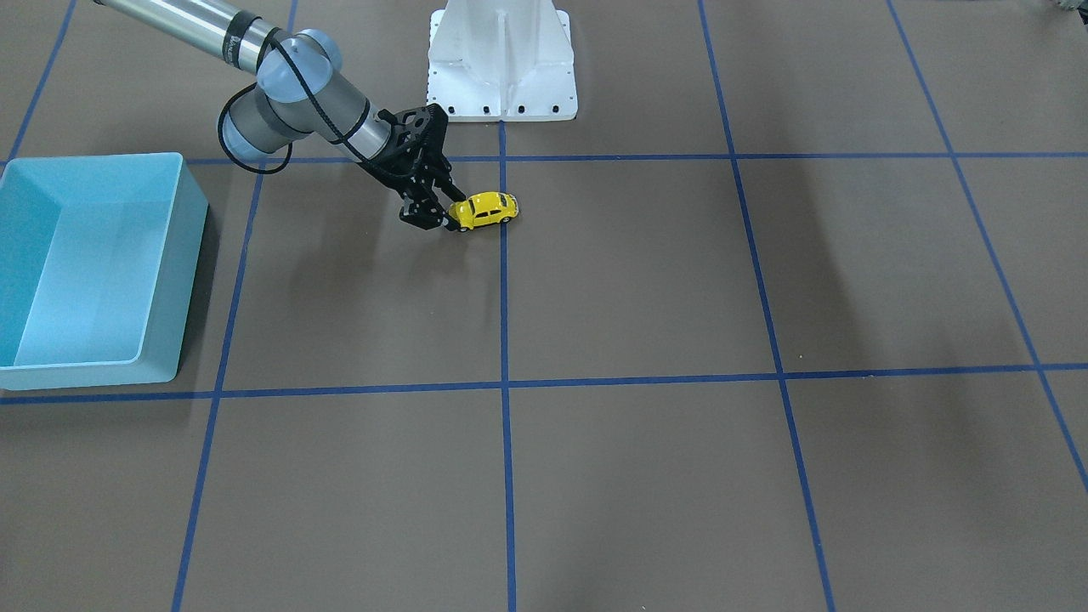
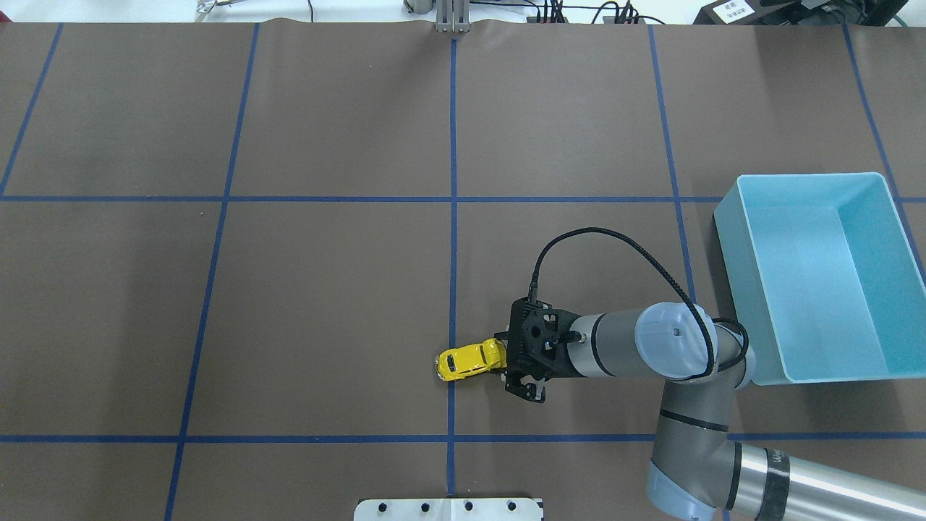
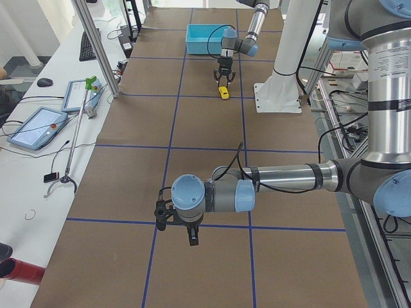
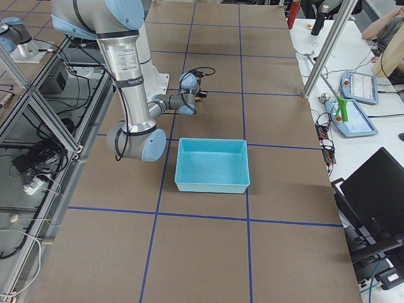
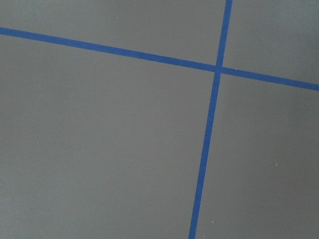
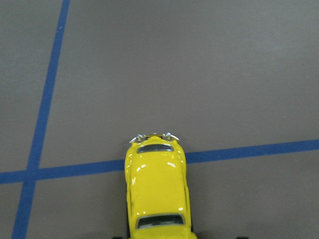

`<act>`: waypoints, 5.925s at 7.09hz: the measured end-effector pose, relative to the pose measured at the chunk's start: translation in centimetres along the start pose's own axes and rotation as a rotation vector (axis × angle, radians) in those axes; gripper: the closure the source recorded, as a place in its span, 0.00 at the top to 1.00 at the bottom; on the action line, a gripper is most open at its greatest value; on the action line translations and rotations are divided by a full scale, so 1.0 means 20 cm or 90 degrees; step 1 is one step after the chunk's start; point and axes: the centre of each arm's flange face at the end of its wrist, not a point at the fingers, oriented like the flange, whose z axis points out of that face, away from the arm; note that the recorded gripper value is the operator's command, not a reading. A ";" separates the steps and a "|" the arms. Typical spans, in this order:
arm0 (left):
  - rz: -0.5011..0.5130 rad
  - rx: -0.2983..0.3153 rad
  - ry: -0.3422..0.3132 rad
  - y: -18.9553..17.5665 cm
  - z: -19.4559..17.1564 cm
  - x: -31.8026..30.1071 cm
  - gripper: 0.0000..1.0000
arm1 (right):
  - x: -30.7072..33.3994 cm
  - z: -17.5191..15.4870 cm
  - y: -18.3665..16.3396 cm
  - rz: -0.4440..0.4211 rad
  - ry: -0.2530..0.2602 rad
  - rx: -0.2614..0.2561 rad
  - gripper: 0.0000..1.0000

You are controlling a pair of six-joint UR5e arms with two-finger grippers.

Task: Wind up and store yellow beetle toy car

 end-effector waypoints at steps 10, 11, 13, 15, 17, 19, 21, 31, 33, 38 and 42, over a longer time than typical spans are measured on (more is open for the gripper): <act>-0.004 -0.002 -0.002 0.00 0.01 -0.02 1.00 | -0.05 0.12 -0.14 -0.004 -0.023 0.014 0.73; -0.004 -0.002 -0.002 0.00 0.01 -0.02 1.00 | -0.05 0.15 -0.15 -0.003 -0.023 0.013 0.45; -0.005 -0.002 -0.002 0.00 0.01 -0.03 1.00 | -0.01 0.14 -0.17 0.005 -0.014 0.014 0.00; -0.006 -0.003 -0.002 0.00 0.01 -0.03 1.00 | 0.17 0.04 -0.15 0.039 -0.008 0.012 0.00; -0.005 -0.003 -0.003 0.00 0.01 -0.03 1.00 | 0.55 -0.26 -0.17 0.091 -0.024 -0.002 0.00; -0.005 -0.003 -0.003 0.00 0.02 -0.03 1.00 | 0.80 -0.71 -0.21 0.156 -0.012 -0.051 0.00; -0.006 -0.003 -0.002 0.00 0.02 -0.03 1.00 | 0.99 -1.16 -0.05 0.219 0.016 -0.085 0.00; -0.061 0.022 0.003 0.00 -0.06 -0.23 1.00 | 1.13 -1.86 1.50 0.139 0.100 -0.124 0.16; -0.085 0.037 0.007 0.02 -0.11 -0.31 1.00 | 1.16 -1.83 1.52 0.169 0.099 -0.125 1.00; -0.102 0.041 0.007 0.05 -0.12 -0.38 1.00 | 1.15 -1.98 1.53 0.270 0.105 -0.104 1.00; -0.101 0.042 0.008 0.04 -0.12 -0.37 1.00 | 1.40 -2.48 1.87 0.729 0.223 -0.204 1.00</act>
